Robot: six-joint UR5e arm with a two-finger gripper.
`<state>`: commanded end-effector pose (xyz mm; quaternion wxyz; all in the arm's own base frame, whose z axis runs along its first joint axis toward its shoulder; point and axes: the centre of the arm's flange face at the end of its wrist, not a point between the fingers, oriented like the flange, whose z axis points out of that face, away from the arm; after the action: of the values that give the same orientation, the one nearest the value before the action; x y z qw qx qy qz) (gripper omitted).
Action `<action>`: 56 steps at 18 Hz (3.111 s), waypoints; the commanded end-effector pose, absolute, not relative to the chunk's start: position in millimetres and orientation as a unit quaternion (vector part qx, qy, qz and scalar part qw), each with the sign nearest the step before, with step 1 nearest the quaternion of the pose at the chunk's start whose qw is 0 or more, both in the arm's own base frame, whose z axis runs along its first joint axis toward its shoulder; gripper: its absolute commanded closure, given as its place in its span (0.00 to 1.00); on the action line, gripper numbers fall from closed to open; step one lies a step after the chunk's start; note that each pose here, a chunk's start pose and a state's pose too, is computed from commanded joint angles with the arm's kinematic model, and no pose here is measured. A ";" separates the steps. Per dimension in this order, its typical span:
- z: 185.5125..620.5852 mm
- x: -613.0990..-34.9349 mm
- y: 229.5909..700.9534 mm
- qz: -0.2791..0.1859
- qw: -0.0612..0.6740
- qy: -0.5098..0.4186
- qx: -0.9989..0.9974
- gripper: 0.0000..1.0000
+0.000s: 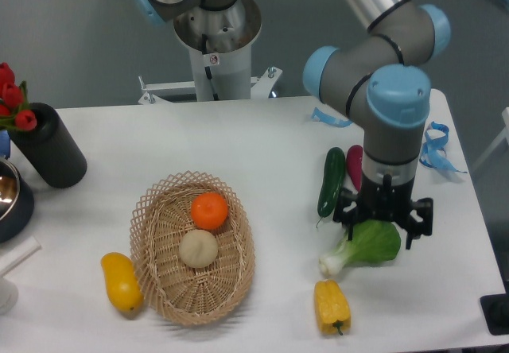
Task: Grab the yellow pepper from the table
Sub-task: 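Move the open gripper down over the yellow bell pepper, then lower the gripper around the pepper and close its fingers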
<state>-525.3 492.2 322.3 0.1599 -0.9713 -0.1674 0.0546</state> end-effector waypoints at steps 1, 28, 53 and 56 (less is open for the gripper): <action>317.0 -524.6 494.7 0.050 0.159 -0.171 -0.971 0.00; 228.7 -518.5 548.1 0.002 0.162 -0.239 -0.957 0.00; 207.7 -522.0 550.0 0.013 0.138 -0.238 -0.961 0.47; 208.4 -522.3 550.3 0.014 0.138 -0.238 -0.961 0.60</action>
<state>-522.3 550.3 208.4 0.1384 -0.9613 -0.2376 0.0140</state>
